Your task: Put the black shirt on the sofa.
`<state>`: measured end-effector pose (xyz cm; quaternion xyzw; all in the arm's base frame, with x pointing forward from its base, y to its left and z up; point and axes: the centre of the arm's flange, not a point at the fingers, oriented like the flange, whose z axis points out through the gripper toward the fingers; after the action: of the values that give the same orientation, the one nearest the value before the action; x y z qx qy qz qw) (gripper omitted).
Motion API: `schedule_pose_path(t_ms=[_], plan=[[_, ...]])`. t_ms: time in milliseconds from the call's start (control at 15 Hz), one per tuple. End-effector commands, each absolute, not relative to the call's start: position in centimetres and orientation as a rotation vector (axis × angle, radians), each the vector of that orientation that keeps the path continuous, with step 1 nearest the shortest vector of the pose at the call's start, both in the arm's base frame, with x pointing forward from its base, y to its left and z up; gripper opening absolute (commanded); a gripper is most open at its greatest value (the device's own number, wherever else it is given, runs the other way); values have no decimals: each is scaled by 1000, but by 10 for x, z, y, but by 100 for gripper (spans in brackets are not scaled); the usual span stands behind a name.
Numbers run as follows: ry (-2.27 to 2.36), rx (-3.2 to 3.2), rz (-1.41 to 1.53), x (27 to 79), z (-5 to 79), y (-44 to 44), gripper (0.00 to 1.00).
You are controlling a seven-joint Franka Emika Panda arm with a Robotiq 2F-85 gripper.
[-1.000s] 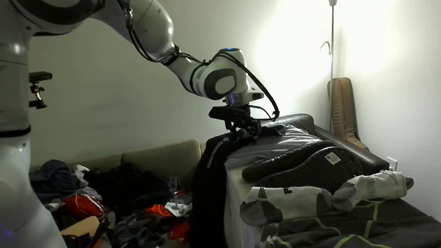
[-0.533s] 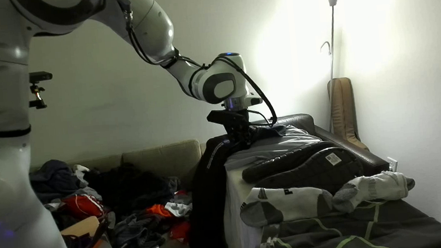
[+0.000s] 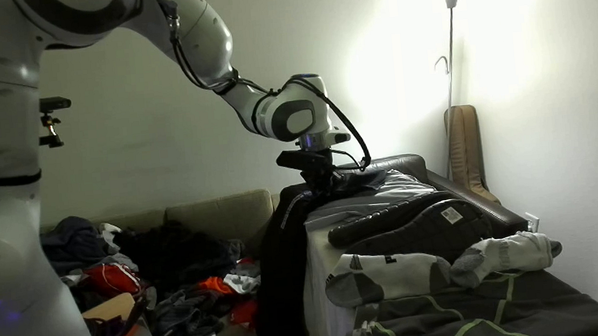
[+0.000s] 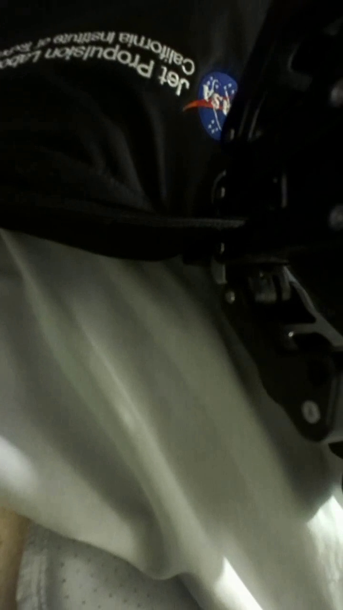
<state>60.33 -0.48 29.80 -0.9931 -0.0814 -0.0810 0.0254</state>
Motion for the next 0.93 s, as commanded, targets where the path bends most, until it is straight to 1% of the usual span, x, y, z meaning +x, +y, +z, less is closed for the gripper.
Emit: schedule_pose_path(t_ms=[0,867], plan=[[-346,-3113,-284,586,312,-1,2],[-560,-3104,-347,571,377,50,2]])
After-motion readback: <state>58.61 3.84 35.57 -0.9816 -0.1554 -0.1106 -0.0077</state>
